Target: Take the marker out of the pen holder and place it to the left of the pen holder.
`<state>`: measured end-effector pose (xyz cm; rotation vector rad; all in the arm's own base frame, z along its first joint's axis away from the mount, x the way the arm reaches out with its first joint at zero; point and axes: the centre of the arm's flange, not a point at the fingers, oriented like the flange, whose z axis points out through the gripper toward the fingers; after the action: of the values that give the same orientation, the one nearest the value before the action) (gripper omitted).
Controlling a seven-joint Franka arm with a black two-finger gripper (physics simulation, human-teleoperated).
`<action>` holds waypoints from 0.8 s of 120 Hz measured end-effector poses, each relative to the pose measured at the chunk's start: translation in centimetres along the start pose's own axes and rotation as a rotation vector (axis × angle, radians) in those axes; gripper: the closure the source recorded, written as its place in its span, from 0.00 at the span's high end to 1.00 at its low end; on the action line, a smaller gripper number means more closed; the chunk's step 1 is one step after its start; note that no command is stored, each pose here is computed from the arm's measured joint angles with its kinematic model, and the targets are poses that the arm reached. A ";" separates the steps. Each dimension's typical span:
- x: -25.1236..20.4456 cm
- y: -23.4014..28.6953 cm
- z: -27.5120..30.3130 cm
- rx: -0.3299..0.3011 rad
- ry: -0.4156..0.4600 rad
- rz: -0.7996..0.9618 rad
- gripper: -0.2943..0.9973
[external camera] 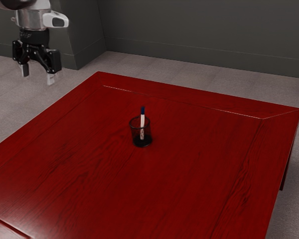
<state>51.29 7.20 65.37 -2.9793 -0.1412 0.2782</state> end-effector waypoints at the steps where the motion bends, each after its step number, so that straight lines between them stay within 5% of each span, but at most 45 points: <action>1: 0.1 -0.2 0.0 0.000 0.006 -0.004 0.77; 26: 1.3 -3.2 -0.4 0.009 0.108 -0.056 0.77; 37: 5.3 -2.6 2.5 -0.002 0.122 -0.039 0.77; 54: 13.6 12.1 13.1 0.039 0.130 0.196 0.77; 70: 19.9 15.8 22.1 -0.004 0.317 0.223 0.77; 96: 24.7 16.6 23.8 -0.143 0.624 0.096 0.77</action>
<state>72.23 -3.26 35.31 -3.0487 0.0561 -0.6745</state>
